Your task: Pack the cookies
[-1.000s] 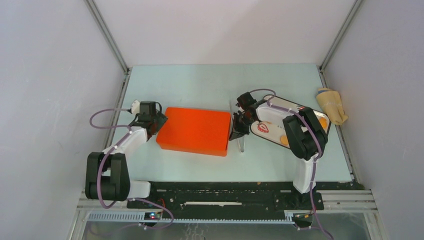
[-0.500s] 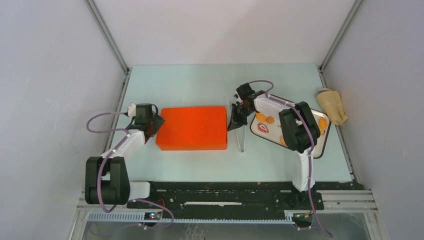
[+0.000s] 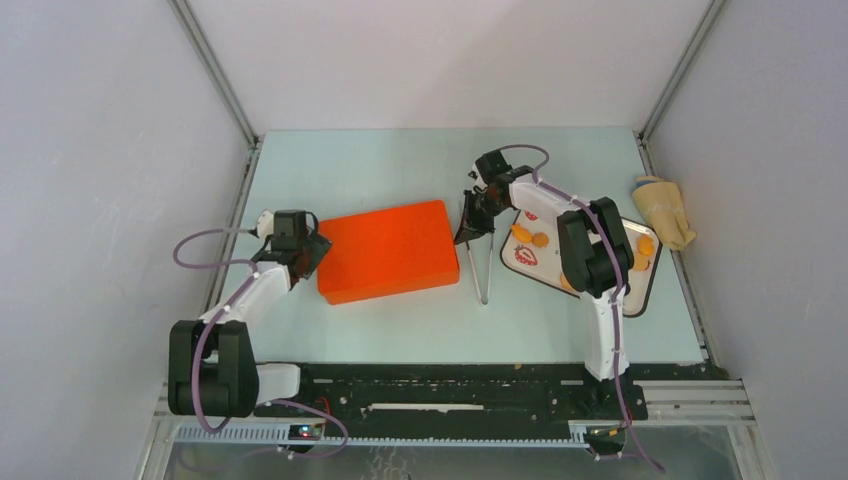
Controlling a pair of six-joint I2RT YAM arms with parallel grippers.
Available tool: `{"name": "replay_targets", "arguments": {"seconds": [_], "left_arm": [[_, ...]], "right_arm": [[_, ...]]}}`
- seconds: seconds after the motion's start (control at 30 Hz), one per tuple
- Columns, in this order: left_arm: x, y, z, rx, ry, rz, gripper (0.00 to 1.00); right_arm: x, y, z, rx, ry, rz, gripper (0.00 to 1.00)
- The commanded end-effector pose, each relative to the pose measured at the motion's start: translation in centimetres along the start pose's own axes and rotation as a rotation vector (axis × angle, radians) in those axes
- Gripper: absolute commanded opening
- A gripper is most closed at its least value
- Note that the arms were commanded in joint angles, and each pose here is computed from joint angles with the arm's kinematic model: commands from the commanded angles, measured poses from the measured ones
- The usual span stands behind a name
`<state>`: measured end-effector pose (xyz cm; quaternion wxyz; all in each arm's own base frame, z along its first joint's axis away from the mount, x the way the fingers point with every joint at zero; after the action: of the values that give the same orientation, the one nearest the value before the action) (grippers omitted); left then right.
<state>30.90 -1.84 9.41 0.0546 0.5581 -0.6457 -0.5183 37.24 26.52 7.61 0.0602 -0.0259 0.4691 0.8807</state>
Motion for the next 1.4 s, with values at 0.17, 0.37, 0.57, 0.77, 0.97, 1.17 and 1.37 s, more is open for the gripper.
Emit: {"name": "replay_targets", "arguments": {"seconds": [0.17,0.37,0.57,0.77,0.97,1.17,1.37], "left_arm": [[0.0,2.2,3.1,-0.093,0.003,-0.006,0.62],[-0.5,3.4,4.9,-0.150,-0.010,-0.059,0.65],[0.3,4.8,6.7,-0.180,-0.039,-0.052,0.70],[1.8,6.4,8.9,-0.156,-0.021,-0.062,0.76],[2.9,6.3,9.2,-0.072,0.020,-0.077,0.77],[1.5,6.9,7.7,0.022,0.039,-0.151,0.69],[-0.7,10.1,5.3,0.187,0.040,-0.254,0.71]], "right_arm": [[0.5,-0.6,3.7,-0.143,0.044,0.043,0.00],[0.6,-1.0,3.5,-0.145,0.042,0.051,0.00],[0.5,-0.8,3.5,-0.147,0.044,0.050,0.00],[0.7,-1.0,3.4,-0.152,0.045,0.056,0.00],[0.7,-1.0,3.5,-0.157,0.050,0.056,0.00],[0.9,-1.0,3.7,-0.165,0.053,0.061,0.00],[1.0,-1.1,3.7,-0.173,0.053,0.068,0.00]]}}
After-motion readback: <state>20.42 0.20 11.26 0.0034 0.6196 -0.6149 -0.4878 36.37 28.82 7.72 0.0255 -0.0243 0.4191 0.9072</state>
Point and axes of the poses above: each gripper's point midway between its finger pads, its own y axis back along the fingers, its own z axis along the line the jaws close on, x = y × z, the point moved 3 cm from there along y, back along the fingers, and after that the axes turned 1 degree about -y, right-handed, at the moved point
